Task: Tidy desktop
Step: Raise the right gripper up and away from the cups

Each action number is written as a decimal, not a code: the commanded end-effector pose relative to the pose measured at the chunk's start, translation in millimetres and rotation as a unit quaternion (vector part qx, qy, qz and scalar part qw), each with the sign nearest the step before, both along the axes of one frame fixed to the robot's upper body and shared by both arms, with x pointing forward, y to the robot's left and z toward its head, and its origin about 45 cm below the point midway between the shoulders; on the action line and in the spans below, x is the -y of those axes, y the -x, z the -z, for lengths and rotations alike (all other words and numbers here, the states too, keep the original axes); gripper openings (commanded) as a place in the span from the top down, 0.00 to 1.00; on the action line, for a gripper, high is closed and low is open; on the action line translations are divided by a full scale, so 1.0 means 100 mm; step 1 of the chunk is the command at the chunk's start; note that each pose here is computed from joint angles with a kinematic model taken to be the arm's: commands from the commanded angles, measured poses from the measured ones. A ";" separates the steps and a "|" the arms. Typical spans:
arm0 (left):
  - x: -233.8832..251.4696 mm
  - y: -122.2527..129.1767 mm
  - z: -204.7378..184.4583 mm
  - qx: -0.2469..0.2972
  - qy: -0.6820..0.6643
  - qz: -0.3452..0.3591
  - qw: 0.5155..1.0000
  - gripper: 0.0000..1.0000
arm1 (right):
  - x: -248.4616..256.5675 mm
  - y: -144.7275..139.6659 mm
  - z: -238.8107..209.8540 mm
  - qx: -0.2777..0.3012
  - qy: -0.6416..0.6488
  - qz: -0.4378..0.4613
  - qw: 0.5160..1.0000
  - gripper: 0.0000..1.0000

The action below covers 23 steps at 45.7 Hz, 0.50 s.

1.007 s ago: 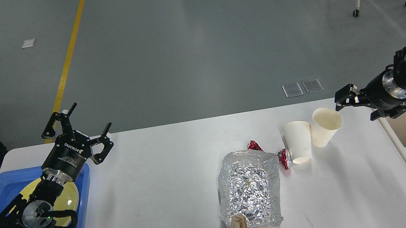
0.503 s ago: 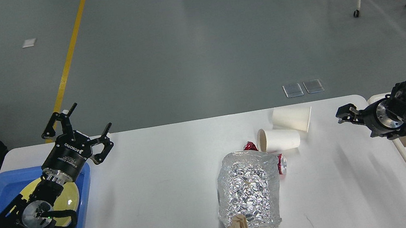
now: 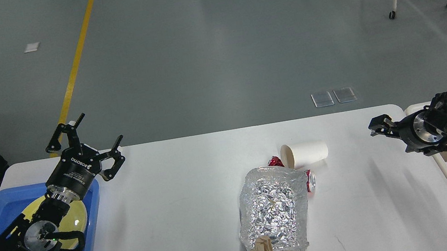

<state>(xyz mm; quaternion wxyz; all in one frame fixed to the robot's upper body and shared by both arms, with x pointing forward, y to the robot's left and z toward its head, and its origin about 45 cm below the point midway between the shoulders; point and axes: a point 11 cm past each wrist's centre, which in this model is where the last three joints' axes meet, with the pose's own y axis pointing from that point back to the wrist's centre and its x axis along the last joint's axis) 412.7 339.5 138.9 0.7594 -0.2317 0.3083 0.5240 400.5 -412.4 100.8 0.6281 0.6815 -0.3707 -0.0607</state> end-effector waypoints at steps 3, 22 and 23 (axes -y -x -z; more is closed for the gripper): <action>0.00 0.00 0.00 0.000 0.001 -0.001 1.000 0.00 | 0.00 0.00 0.00 0.000 -0.001 -0.001 1.000 0.00; 0.00 0.00 0.00 0.000 0.001 -0.001 1.000 0.00 | -0.20 0.04 -0.70 -0.084 -0.030 -0.080 0.993 0.00; 0.00 0.00 0.00 0.000 0.000 0.000 1.000 0.00 | -0.25 0.06 -0.82 -0.092 -0.026 -0.097 0.991 0.00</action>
